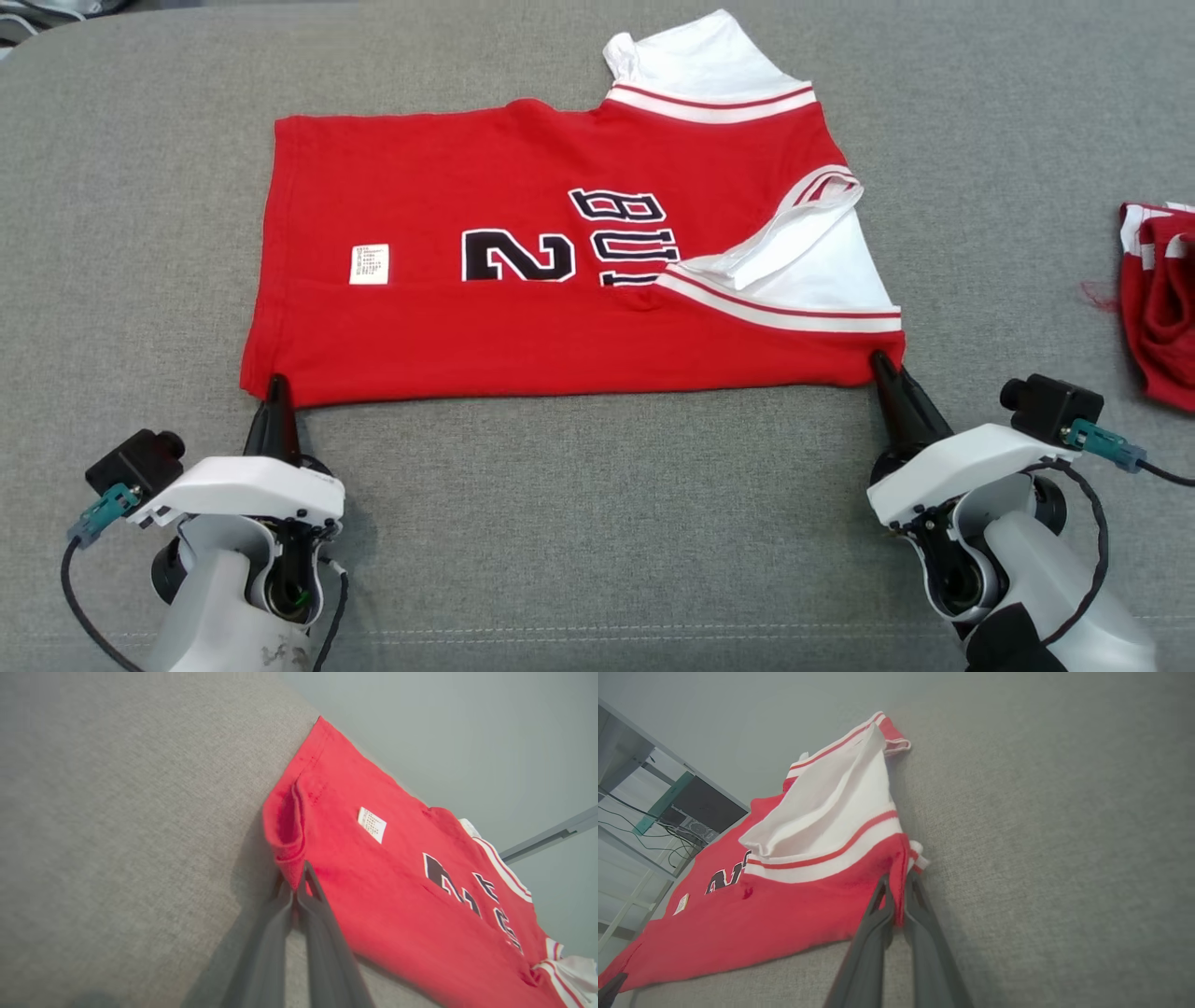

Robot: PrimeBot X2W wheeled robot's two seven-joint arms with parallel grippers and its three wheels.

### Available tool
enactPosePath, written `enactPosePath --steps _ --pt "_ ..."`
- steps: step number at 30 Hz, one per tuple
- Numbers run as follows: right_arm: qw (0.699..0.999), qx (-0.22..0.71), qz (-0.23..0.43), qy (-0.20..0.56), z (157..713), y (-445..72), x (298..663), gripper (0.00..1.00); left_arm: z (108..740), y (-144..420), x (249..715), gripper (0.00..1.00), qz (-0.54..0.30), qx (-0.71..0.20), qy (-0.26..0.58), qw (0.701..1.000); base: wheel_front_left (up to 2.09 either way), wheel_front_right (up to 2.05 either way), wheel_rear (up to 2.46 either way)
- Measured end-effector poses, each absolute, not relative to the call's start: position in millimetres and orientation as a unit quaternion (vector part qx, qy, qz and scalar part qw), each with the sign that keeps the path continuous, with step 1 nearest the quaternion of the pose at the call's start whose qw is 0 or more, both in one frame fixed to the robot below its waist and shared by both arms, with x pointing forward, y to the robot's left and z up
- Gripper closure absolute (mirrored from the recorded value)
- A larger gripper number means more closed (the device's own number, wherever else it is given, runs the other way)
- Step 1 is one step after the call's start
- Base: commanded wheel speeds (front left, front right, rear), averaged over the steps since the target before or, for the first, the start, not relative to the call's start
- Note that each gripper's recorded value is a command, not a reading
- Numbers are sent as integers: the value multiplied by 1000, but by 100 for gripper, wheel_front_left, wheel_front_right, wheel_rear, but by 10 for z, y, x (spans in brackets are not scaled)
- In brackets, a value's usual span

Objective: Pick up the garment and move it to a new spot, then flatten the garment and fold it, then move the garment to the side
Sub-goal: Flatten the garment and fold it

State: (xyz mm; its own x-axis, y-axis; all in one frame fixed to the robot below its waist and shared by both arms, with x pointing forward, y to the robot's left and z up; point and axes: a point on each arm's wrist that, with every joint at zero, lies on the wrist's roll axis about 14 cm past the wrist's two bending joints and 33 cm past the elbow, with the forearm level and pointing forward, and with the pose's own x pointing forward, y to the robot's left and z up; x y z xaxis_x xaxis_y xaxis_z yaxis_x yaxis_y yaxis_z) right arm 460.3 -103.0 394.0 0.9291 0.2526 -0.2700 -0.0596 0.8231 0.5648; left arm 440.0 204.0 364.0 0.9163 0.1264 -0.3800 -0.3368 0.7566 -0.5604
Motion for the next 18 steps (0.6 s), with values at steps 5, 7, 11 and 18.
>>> enactPosePath --steps 5,7,11,18 --pt "937 292 88 169 3988 -1008 4463 100 3641 2084 4284 100 131 -316 163 925 0 0 0" --pt "936 294 94 168 4019 -988 4401 100 3652 2099 4248 100 132 -310 163 927 0 0 0" --pt "935 297 95 168 4049 -1010 4268 100 3655 2117 4158 100 135 -304 165 929 0 0 0" --pt "931 311 90 171 4065 -1067 3971 100 3589 2135 3902 100 143 -293 181 928 0 0 0"
